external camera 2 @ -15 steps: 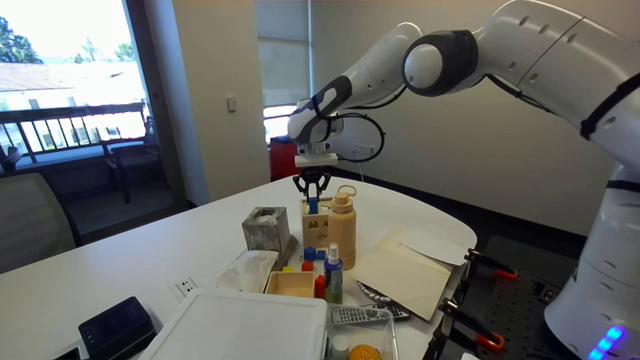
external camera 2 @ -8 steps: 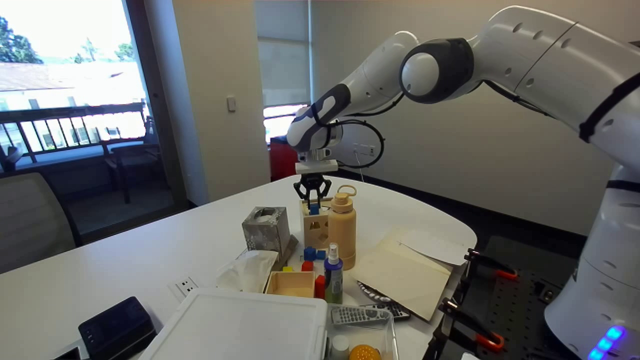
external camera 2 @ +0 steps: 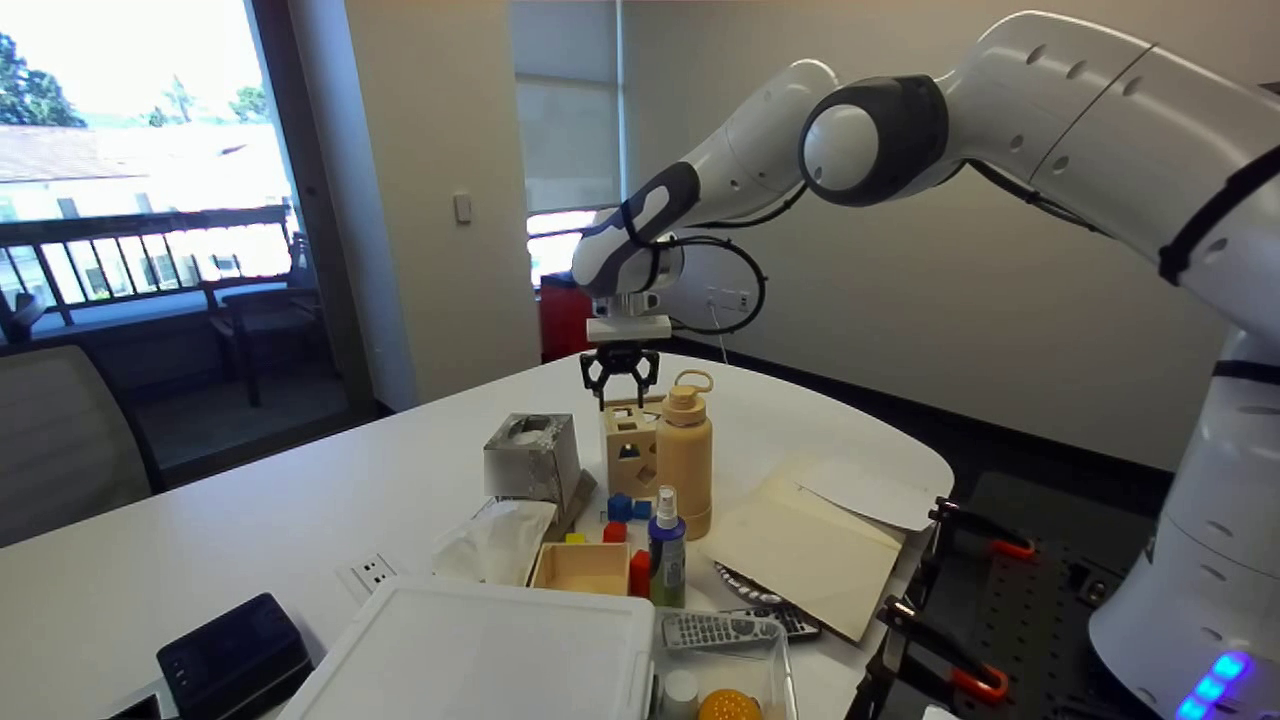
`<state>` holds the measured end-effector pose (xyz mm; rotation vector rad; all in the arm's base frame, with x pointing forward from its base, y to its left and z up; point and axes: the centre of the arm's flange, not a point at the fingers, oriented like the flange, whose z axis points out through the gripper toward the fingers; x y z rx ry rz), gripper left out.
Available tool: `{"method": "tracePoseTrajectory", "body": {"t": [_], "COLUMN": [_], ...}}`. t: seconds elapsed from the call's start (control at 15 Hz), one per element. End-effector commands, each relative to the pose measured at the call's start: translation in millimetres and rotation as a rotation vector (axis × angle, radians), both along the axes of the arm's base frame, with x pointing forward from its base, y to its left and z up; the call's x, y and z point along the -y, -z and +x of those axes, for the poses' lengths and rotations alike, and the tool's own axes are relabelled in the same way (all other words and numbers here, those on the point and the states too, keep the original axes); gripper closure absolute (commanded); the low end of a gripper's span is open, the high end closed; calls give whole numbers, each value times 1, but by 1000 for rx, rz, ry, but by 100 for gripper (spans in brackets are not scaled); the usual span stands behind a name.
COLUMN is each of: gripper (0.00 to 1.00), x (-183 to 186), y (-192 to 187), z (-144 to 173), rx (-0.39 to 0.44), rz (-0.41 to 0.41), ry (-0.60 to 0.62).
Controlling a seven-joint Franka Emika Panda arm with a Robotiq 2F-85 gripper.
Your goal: Put one blue block inside the wooden toy box.
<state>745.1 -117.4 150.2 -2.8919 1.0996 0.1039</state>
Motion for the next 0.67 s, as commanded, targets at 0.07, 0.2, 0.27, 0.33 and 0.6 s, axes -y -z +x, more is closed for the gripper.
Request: {"method": "tracePoseTrajectory", "body": {"t": [0.07,0.2,0.27,0.33,0.6], "gripper": [0,0,0,0,0], "x": [-7,-11,-14,-16,-24], "y": [-42,-63,-75,-85,-120], "z": [-8,-12,-15,-17,-31], "rx": [60,84,92,100,128], "rz": [34,40,42,44,46], "ry": [0,-2,-3,-7,-14]}}
